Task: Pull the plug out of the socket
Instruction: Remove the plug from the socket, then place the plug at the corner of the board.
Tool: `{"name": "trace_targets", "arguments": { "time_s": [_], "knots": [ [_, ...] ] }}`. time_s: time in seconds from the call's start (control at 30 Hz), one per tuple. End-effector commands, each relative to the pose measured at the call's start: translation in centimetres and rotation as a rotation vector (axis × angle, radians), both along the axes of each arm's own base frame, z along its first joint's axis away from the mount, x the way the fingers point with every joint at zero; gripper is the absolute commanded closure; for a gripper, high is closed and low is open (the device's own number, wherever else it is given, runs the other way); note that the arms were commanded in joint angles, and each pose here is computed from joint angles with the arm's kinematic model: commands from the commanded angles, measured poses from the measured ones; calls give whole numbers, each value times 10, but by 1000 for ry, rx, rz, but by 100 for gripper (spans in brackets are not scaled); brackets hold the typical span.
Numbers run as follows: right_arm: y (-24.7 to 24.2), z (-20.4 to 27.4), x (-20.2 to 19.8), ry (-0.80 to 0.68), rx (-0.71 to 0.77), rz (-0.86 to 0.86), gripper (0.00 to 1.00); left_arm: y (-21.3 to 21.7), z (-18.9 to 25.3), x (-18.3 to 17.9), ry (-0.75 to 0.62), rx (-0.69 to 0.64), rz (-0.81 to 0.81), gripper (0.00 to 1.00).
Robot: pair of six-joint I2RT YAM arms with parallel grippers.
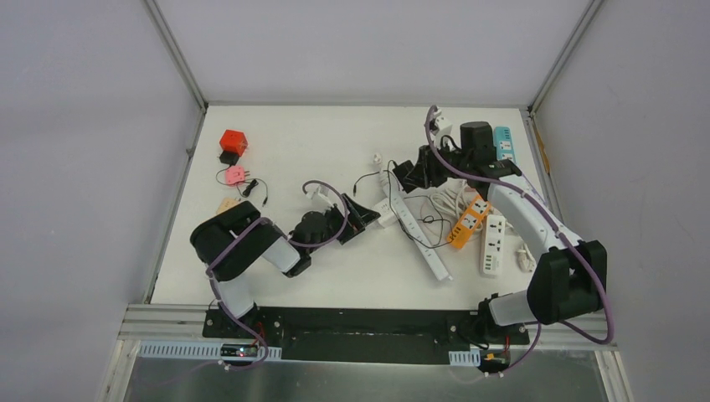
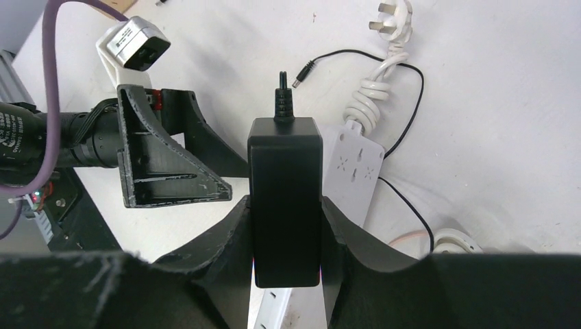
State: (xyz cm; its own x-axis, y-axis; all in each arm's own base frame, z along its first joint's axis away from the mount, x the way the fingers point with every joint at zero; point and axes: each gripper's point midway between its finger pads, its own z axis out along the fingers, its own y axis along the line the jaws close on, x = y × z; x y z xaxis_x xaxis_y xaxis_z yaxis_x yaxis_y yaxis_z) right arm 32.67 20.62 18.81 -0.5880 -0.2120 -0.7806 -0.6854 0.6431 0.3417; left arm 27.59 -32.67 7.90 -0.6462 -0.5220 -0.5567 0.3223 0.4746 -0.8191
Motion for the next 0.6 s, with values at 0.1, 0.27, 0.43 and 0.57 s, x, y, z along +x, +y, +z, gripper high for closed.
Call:
{"name": "trace_targets", "arguments": {
  "time_s": [0.1, 0.27, 0.43, 0.57],
  "knots": [
    [1, 52, -6, -124, 153, 73, 100, 30, 33, -3, -233, 205, -3, 1],
    [3, 61, -15, -125, 230, 127, 100, 60, 66, 1, -354, 346, 78, 1],
    [8, 65, -24, -124, 278, 188, 100, 91, 106, 2, -419, 311, 225, 1],
    [13, 66, -32, -128, 311, 249, 100, 79, 139, -18, -561, 249, 108, 1]
  ]
}}
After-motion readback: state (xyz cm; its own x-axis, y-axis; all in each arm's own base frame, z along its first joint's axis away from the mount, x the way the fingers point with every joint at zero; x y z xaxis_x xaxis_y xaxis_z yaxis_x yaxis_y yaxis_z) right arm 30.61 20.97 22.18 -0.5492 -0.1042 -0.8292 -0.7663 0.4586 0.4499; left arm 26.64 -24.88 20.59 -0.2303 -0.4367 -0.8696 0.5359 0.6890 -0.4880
